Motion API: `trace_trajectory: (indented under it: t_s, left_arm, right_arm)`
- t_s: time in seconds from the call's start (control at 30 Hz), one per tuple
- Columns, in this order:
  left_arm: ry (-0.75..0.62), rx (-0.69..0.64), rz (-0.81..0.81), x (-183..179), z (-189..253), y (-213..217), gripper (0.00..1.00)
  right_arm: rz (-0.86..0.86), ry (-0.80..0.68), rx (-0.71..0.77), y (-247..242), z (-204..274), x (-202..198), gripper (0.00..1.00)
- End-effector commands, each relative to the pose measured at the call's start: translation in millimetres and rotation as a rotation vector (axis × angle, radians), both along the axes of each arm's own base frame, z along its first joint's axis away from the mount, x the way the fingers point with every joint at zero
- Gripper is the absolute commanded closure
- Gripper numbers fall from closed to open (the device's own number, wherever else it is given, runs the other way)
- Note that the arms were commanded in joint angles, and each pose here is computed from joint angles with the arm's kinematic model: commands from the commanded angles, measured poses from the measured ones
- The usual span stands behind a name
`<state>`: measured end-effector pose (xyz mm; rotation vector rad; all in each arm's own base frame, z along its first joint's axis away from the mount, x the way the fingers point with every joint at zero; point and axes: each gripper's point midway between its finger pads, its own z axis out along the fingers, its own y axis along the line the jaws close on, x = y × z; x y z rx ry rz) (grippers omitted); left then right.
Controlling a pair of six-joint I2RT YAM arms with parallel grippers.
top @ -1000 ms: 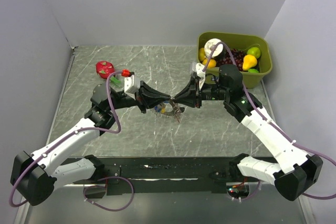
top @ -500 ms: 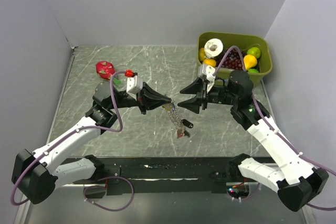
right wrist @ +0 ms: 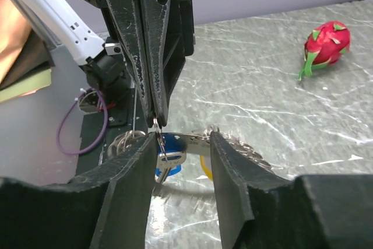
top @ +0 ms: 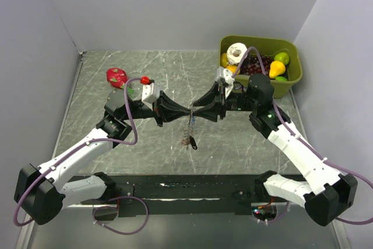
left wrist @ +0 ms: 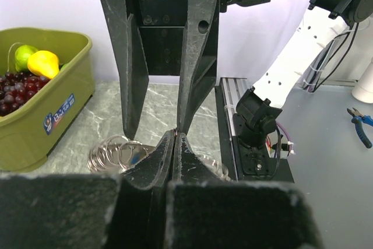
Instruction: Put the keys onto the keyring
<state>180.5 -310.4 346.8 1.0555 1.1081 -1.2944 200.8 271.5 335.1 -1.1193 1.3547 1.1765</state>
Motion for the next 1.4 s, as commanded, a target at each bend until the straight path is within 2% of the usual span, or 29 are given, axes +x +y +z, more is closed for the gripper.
trace_trajectory:
  t_s: [0.0,0.33,0.47,0.53,1.0,1.17,1.2,1.27,1.3,1.33,1.37]
  left_arm:
    - [-0.106,-0.08,-0.011,-7,39,4,0.99]
    - [-0.105,-0.079,-0.014,-6,39,3,0.99]
    - [-0.107,-0.079,-0.009,-6,38,4,0.99]
    - [-0.11,-0.079,-0.008,-6,38,4,0.99]
    - [-0.109,-0.06,-0.001,-5,36,4,0.99]
    - [-0.085,0.007,0.017,1,27,3,0.99]
    - [-0.116,0.014,0.025,3,33,3,0.98]
    - [-0.062,0.082,0.05,8,21,5,0.87]
    - [-0.096,0.086,0.084,13,30,6,0.81]
    - [-0.081,0.111,0.104,17,27,7,0.69]
    - [-0.05,0.154,0.115,19,18,9,0.65]
  right_arm:
    - [0.042,-0.025,0.04,5,12,-5,0.54]
    - [0.056,0.015,0.025,14,4,-1,0.78]
    - [0.055,0.02,0.023,15,4,0,0.94]
    - [0.049,0.019,0.023,14,5,1,0.99]
    - [0.04,0.013,0.019,14,3,1,1.0]
    - [0.02,0.016,-0.014,12,1,5,1.0]
    - [0.012,-0.001,-0.026,11,2,7,1.0]
    - [-0.01,0.026,-0.069,8,-6,8,1.0]
    - [-0.027,-0.005,-0.081,6,-1,13,1.0]
    - [-0.033,0.032,-0.12,4,-11,11,1.0]
    - [-0.045,0.03,-0.135,2,-12,13,1.0]
